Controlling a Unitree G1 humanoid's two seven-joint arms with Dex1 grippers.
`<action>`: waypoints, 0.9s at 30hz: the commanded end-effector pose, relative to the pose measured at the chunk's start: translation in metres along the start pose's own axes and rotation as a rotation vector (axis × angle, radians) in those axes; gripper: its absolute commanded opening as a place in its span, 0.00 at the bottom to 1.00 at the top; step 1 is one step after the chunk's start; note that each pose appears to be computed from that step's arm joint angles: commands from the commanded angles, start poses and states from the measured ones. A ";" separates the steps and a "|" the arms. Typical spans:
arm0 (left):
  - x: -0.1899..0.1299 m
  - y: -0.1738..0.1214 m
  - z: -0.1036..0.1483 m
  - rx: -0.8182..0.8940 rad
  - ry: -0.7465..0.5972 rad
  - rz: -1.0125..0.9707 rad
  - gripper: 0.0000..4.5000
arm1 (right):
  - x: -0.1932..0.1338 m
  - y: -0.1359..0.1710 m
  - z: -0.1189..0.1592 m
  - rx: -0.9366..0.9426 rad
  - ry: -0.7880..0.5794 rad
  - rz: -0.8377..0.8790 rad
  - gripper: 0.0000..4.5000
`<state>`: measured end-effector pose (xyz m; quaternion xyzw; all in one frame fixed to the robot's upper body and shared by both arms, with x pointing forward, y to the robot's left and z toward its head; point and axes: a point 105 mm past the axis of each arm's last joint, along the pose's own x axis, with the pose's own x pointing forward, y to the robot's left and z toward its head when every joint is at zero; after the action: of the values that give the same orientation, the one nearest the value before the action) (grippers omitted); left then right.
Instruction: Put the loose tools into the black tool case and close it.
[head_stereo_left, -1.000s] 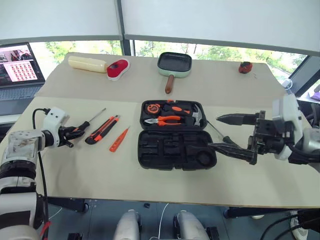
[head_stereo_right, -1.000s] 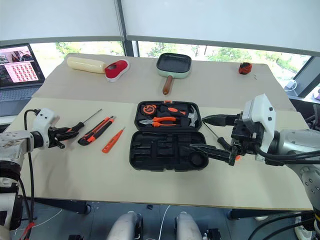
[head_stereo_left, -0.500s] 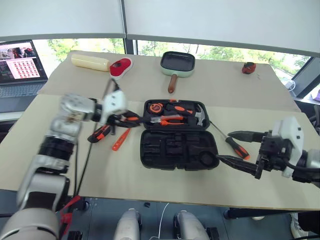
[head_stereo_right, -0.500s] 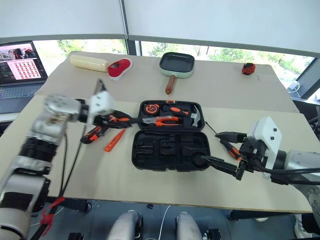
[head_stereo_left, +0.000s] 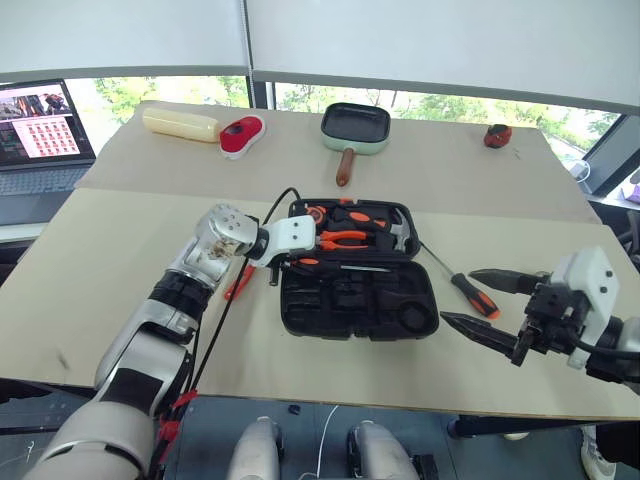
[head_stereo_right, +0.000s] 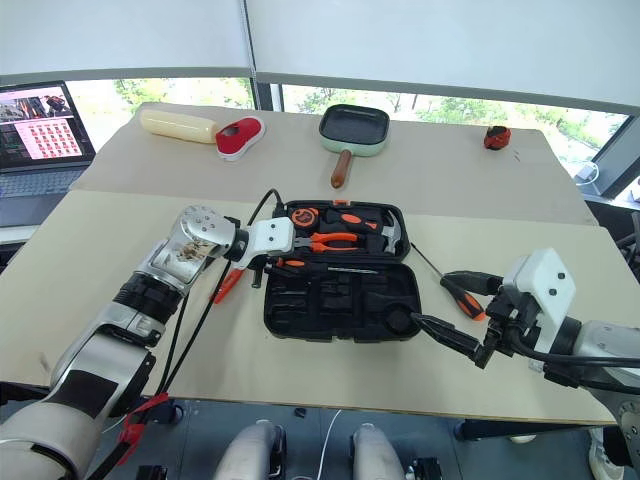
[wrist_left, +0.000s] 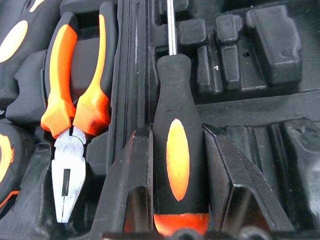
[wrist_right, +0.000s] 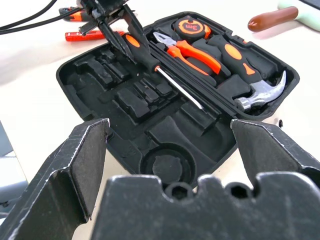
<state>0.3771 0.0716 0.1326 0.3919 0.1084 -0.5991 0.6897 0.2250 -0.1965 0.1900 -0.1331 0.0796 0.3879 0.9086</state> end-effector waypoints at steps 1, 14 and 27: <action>-0.003 0.004 0.011 0.019 -0.023 0.018 0.20 | -0.004 -0.001 0.011 -0.050 -0.035 -0.030 1.00; -0.016 0.026 0.040 0.030 -0.113 0.077 0.70 | -0.001 0.002 0.011 -0.040 -0.044 -0.014 1.00; 0.009 0.013 0.031 0.053 -0.088 -0.003 0.01 | 0.004 0.000 0.007 -0.041 -0.031 -0.015 1.00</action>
<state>0.3815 0.0485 0.1499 0.3737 0.0731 -0.6168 0.6889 0.2266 -0.1905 0.1874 -0.1328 0.0783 0.3916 0.9071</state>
